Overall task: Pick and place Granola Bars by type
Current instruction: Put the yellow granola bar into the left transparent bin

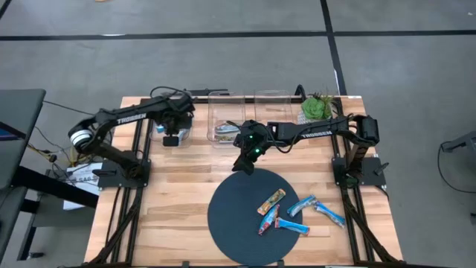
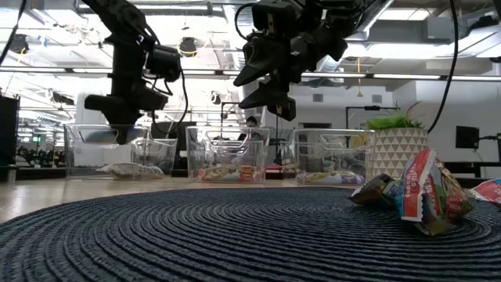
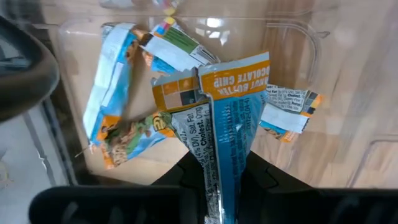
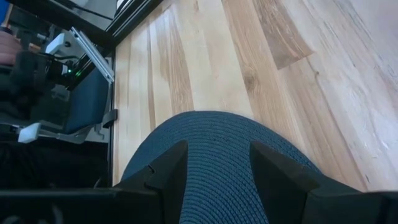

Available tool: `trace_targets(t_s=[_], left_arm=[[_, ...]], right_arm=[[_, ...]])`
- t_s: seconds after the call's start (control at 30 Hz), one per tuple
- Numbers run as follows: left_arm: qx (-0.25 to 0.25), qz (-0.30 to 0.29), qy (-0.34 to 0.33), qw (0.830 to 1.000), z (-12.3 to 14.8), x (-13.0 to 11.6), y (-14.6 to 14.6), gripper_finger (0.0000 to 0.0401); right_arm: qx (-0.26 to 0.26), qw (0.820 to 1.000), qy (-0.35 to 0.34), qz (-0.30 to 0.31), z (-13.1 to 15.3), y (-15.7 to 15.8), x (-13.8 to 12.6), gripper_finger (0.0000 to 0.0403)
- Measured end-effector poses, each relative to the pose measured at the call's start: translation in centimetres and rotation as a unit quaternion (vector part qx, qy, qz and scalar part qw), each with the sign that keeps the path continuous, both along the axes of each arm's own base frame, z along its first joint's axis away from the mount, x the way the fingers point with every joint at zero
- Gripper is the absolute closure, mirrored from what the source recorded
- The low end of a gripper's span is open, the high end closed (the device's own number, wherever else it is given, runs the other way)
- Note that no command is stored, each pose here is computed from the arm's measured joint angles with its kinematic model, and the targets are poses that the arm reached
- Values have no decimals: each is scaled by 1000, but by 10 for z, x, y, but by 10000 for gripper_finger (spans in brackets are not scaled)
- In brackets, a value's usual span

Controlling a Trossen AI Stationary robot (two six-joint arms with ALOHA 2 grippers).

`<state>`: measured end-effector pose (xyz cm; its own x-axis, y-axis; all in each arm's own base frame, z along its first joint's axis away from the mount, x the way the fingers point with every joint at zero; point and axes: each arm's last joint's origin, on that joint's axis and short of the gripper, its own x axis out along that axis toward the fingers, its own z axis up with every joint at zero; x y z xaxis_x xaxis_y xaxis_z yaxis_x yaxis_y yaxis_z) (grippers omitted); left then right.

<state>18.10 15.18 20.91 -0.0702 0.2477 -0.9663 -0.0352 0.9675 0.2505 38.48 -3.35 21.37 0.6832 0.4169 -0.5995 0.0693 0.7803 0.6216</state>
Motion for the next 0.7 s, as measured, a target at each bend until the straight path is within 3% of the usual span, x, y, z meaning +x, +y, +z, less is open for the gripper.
trace_targets(t_s=[0.43,0.7], left_arm=[[-10,-55,21,998,-6,3,3,358],[-20,-51,11,998,-7,4,2,340]], right_arm=[[0,1000,0,0,0,0,0,239],[0,1000,0,0,0,0,0,239]])
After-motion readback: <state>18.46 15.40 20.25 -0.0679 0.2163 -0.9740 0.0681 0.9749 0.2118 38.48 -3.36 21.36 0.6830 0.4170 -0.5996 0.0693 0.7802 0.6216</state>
